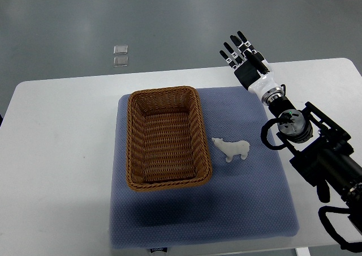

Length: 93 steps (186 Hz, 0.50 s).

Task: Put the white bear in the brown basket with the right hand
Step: 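Raise the right hand and swing it over the mat toward the bear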

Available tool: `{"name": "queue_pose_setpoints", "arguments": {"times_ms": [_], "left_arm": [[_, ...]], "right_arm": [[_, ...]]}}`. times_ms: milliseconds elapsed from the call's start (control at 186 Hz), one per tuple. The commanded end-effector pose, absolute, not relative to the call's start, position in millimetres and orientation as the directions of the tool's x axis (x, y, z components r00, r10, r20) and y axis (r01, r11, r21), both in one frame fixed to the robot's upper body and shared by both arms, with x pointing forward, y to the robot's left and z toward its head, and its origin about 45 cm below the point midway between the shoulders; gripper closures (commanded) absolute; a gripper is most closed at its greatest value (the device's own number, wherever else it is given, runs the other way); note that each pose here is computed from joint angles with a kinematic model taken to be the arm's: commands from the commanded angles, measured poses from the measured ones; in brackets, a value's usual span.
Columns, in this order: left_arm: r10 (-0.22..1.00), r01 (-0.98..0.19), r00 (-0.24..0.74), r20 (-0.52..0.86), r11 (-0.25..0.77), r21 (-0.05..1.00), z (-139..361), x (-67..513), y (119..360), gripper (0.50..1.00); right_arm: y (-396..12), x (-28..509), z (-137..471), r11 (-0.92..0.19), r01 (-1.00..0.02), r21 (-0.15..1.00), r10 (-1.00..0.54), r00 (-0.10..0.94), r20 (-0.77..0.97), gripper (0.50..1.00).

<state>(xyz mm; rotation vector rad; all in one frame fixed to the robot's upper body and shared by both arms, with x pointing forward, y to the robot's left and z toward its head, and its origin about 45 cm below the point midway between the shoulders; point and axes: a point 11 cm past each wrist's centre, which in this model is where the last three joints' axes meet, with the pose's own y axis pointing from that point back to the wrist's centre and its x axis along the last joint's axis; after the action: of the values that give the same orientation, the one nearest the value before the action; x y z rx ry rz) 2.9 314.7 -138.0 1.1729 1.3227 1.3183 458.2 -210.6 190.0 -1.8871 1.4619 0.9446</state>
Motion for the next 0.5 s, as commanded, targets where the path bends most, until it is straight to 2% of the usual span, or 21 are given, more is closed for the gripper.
{"name": "queue_pose_setpoints", "arguments": {"times_ms": [0, 263, 397, 494], "left_arm": [[0.990, 0.027, -0.141, 0.023, -0.020, 0.999, -138, 3, 315, 0.500], [0.990, 0.027, -0.141, 0.022, -0.018, 0.999, -138, 3, 314, 0.500], [0.990, 0.026, -0.142, 0.017, -0.014, 1.000, -138, 3, 313, 0.500], [0.990, 0.025, -0.141, 0.011, -0.008, 1.000, -138, 4, 311, 0.500]], "right_arm": [[-211, 458, 189, -0.243, -0.970, -0.011, -0.571, 0.153, -0.806, 0.576], [-209, 458, 191, -0.271, -0.963, -0.008, -0.603, 0.176, -0.778, 0.576], [-223, 460, 195, -0.317, -0.948, 0.017, -0.727, 0.232, -0.646, 0.576], [-243, 470, 221, -0.353, -0.936, -0.008, -0.813, 0.310, -0.493, 0.576]]}}
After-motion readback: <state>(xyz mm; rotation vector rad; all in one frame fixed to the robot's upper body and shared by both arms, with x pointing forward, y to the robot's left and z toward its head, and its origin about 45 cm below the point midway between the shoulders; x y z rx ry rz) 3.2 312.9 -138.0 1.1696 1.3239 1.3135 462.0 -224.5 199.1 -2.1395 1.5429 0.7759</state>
